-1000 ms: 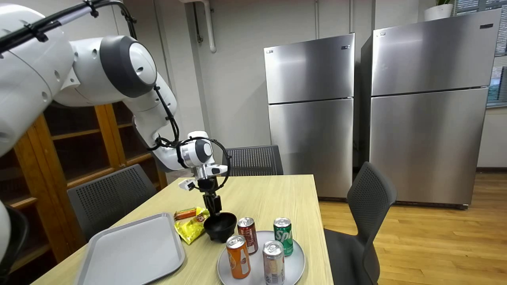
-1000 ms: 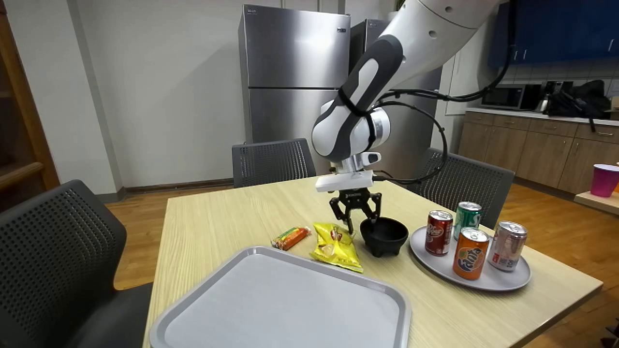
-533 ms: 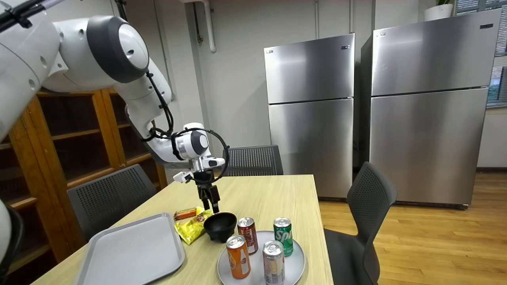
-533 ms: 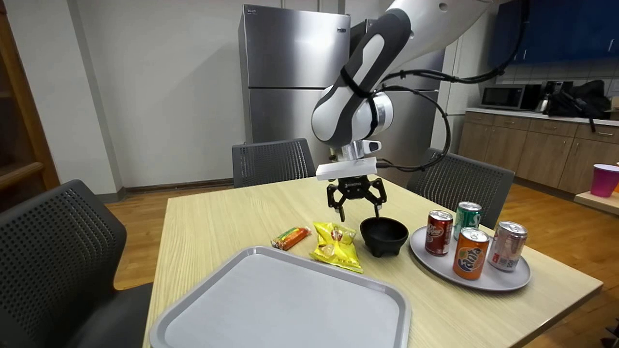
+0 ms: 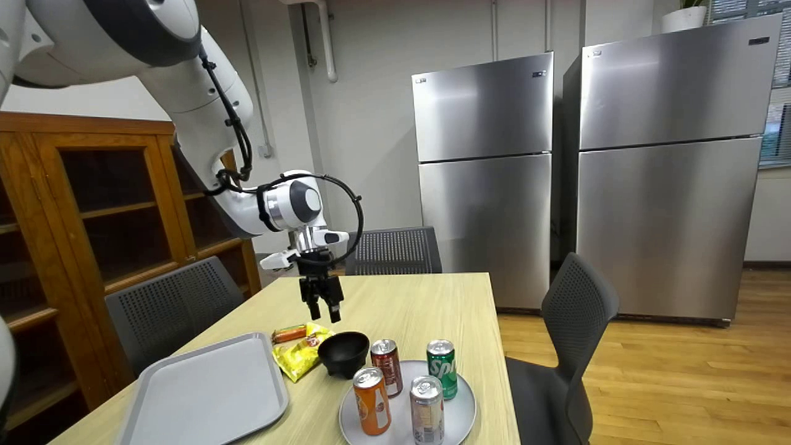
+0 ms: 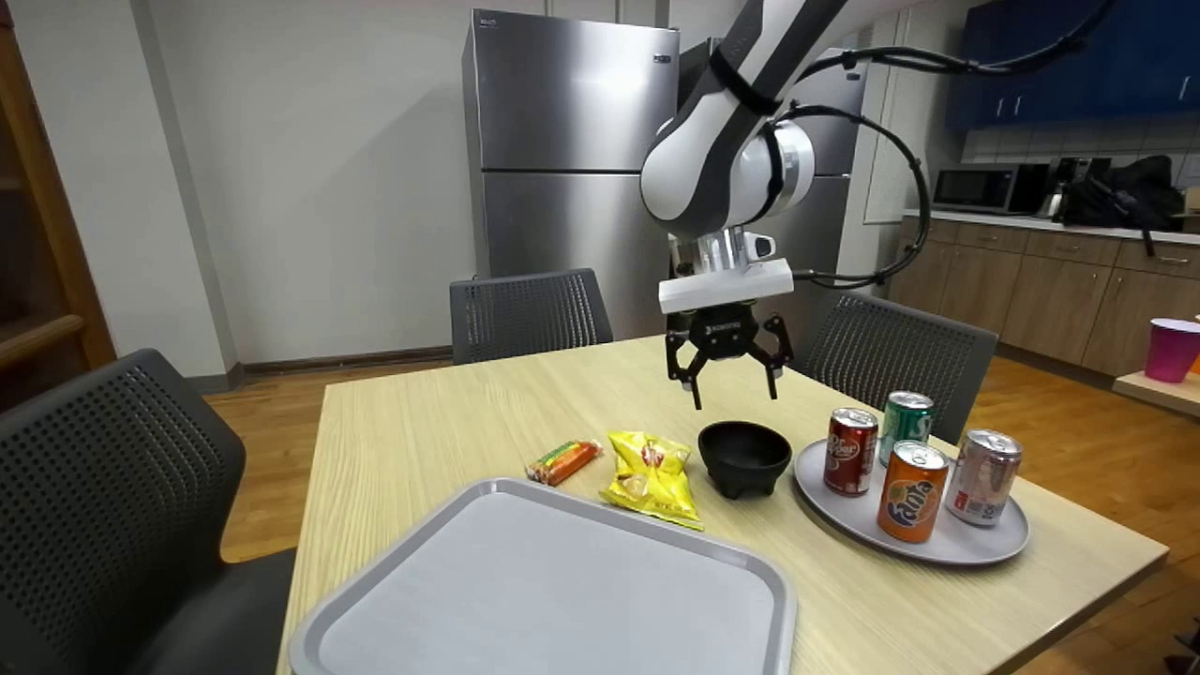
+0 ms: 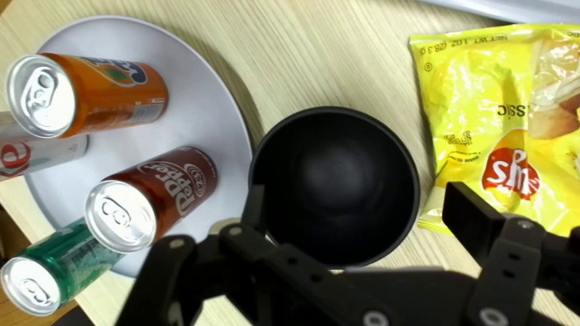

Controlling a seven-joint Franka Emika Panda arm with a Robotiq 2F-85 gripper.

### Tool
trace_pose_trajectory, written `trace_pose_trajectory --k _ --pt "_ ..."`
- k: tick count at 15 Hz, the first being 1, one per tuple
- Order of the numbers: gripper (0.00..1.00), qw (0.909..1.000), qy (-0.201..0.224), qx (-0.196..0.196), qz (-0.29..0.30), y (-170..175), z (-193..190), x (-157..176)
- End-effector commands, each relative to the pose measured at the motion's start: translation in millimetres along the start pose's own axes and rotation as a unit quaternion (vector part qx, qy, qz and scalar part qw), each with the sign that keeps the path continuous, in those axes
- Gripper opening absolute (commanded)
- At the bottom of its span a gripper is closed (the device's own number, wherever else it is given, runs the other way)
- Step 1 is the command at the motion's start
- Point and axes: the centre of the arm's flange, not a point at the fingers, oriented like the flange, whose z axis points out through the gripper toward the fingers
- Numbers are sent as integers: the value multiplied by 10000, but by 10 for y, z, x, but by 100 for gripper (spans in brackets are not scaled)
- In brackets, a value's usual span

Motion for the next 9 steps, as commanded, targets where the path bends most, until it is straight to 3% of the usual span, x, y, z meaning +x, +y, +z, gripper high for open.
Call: trace_pose_trajectory --k 1,9 --pt "100 10000 -13 -6 -9 45 -13 -25" --pt "100 10000 -45 -22 -32 84 -5 -65"
